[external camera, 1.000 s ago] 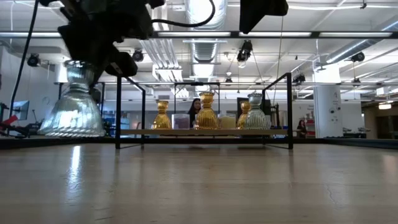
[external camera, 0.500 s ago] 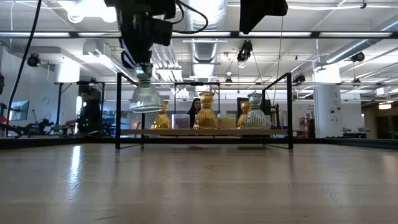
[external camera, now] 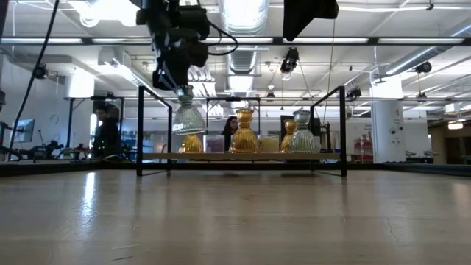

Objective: Pick & Place candle stick holders
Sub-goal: Put the green glass candle holder on the shelf

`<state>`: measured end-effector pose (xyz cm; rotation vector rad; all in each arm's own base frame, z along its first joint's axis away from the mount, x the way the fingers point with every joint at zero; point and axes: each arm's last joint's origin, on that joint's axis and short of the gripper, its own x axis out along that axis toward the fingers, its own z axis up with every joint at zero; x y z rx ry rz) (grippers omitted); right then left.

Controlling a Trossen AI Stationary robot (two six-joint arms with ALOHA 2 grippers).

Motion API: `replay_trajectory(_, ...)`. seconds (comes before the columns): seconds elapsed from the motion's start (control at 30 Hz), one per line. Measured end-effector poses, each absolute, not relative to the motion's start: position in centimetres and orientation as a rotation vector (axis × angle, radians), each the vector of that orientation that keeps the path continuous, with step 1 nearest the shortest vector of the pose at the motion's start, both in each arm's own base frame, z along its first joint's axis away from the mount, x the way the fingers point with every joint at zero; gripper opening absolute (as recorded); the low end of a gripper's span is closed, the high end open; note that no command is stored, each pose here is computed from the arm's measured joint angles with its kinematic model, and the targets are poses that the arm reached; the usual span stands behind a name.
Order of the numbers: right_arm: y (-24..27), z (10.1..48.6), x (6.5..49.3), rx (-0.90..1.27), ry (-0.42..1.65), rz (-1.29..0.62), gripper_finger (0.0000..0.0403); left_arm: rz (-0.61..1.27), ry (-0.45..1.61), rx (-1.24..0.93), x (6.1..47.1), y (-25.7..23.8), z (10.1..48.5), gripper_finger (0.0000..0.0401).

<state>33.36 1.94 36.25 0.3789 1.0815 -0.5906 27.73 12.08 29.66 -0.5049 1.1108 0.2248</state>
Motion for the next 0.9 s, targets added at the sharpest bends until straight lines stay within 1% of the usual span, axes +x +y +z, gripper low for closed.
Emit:
replay_trajectory(0.07, 1.9, 36.3, 33.4, 0.379, 1.081, -0.591, 0.0052, 0.204, 1.115, -0.478, 28.6, 12.5, 29.7, 0.0034)
replay_trajectory(0.23, 1.8, 36.3, 33.4, 0.38, 1.081, -0.592, 0.0052, 0.143, 1.202, -0.405, 30.1, 13.3, 30.0, 0.0034)
replay_trajectory(0.37, 1.8, 36.3, 33.4, 0.38, 1.081, -0.592, 0.0052, 0.174, 1.274, -0.317, 31.2, 14.2, 30.0, 0.0034)
replay_trajectory(0.53, 1.8, 36.3, 33.4, 0.376, 1.083, -0.589, 0.0052, 0.173, 1.314, -0.312, 32.4, 14.8, 29.4, 0.0034)
replay_trajectory(0.7, 1.8, 36.3, 33.4, 0.375, 1.083, -0.589, 0.0052, 0.198, 1.367, -0.277, 32.4, 14.9, 28.7, 0.0034)
replay_trajectory(0.9, 1.8, 36.3, 33.4, 0.351, 1.077, -0.601, 0.0052, 0.23, 1.37, -0.24, 32.1, 15.3, 28.8, 0.0034)
